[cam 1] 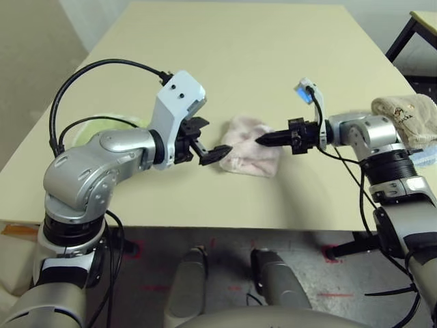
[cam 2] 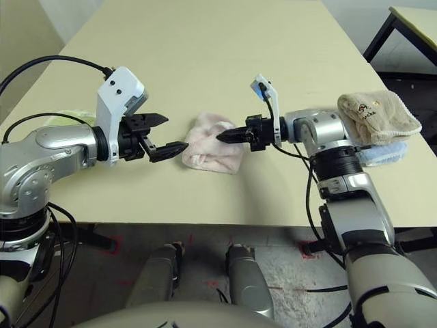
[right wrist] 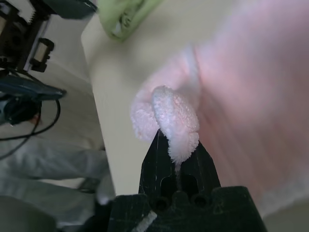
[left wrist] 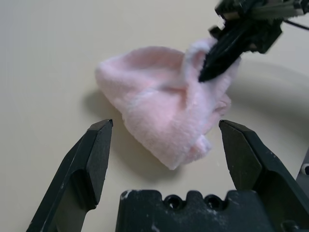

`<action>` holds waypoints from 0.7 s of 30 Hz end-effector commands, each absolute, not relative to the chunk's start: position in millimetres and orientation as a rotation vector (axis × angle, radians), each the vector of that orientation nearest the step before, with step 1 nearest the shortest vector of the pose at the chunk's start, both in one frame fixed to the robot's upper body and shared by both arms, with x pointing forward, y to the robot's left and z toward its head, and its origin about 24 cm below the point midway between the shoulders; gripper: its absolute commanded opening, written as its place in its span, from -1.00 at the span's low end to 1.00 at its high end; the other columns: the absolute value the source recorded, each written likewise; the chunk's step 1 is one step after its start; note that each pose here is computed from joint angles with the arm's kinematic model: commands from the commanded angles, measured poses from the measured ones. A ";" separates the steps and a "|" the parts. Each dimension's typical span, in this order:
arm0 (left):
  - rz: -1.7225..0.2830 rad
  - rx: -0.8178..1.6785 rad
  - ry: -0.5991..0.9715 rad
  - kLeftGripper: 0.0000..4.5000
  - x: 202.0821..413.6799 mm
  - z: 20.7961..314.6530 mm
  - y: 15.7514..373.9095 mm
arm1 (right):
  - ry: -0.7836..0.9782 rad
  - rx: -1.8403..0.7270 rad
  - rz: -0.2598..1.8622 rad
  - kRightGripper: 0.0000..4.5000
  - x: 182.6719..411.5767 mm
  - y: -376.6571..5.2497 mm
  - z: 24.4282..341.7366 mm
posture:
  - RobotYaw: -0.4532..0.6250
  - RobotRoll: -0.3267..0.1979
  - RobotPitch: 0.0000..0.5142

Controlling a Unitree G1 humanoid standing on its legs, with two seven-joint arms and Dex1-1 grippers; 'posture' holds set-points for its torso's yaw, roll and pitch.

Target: Fold the towel and set it aside.

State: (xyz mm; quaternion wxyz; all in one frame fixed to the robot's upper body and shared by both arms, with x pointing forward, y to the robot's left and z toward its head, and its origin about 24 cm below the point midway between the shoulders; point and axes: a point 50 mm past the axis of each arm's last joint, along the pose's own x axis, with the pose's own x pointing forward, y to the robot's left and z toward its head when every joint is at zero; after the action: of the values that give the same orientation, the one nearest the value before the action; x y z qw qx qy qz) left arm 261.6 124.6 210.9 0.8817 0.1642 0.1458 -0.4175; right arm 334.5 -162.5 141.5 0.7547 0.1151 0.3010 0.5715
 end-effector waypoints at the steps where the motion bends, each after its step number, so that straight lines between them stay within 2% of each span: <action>1: -0.893 0.356 0.307 1.00 261.3 208.0 120.2 | 0.681 0.355 1.162 -0.99 334.2 -173.5 138.8 | 0.16 0.25 -0.53; 3: -0.897 0.359 0.308 1.00 261.1 207.3 119.7 | 0.683 0.396 1.136 -0.99 334.3 -176.4 137.8 | 0.16 0.25 -0.53; 6: -0.899 0.365 0.308 1.00 261.7 206.8 118.7 | 0.679 0.388 1.109 -0.65 332.8 -184.3 133.3 | 0.15 0.25 -0.53; 9: -0.908 0.368 0.304 1.00 262.2 206.6 116.1 | 0.650 0.354 1.127 -0.23 331.0 -189.1 137.2 | 0.15 0.25 -0.54; 16: -0.918 0.375 0.296 1.00 263.9 206.6 112.2 | 0.587 0.326 1.126 0.94 335.6 -197.3 148.5 | 0.14 0.25 -0.56; 21: -0.924 0.376 0.295 1.00 263.9 205.9 110.1 | 0.516 0.295 1.161 0.97 340.8 -187.7 155.6 | 0.15 0.25 -0.57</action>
State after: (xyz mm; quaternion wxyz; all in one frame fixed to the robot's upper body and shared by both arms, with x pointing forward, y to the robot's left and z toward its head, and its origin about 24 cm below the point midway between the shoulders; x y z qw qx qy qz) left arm 263.2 113.6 208.2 0.8712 0.1763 0.1379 -0.4370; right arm 338.4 -190.1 148.9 0.7929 0.1382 0.2603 0.5333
